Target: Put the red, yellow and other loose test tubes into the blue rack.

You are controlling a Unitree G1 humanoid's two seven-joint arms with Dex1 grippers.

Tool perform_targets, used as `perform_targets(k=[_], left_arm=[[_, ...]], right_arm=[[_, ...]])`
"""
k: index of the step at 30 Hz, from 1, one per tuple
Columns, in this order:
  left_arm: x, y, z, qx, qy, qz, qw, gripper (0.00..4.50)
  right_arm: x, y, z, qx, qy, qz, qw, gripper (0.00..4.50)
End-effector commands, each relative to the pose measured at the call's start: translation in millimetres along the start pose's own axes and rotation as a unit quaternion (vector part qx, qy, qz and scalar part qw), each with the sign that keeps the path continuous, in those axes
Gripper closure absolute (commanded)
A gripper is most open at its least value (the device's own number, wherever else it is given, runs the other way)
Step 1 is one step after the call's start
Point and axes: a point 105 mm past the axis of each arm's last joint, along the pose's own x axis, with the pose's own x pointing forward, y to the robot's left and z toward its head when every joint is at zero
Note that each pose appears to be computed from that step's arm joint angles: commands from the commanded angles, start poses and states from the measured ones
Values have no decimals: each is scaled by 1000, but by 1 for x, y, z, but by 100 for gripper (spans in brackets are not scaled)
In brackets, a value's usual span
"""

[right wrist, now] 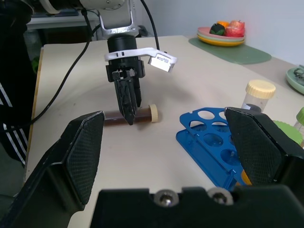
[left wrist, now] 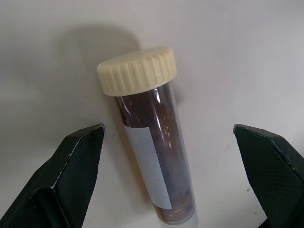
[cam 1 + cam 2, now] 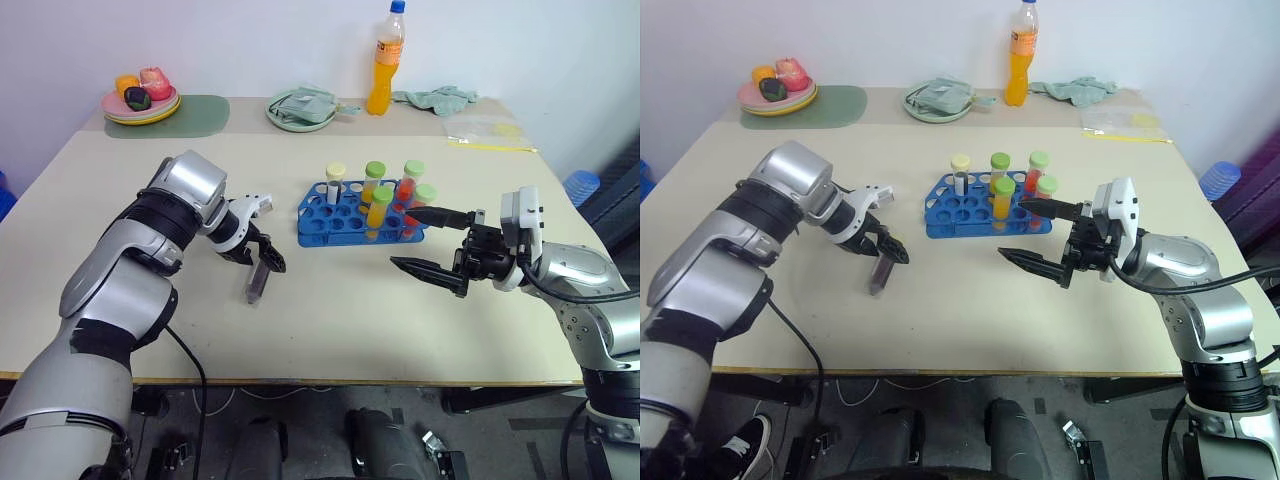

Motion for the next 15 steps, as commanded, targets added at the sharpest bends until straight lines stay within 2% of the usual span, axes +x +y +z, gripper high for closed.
perform_targets(k=[1, 3, 7, 15], left_arm=[[5, 1, -4, -4, 4, 0, 1000, 26], [6, 1, -5, -3, 3, -3, 1000, 84], [6, 1, -7, -8, 3, -5, 1000, 284], [2, -2, -7, -15, -4, -6, 1000, 284]], right_arm=[[-3, -1, 8, -24, -8, -7, 1000, 1], [-3, -1, 8, -26, -6, -9, 1000, 0], [-4, -3, 8, -31, -3, -14, 999, 0], [-2, -5, 7, -34, -3, -19, 999, 0]])
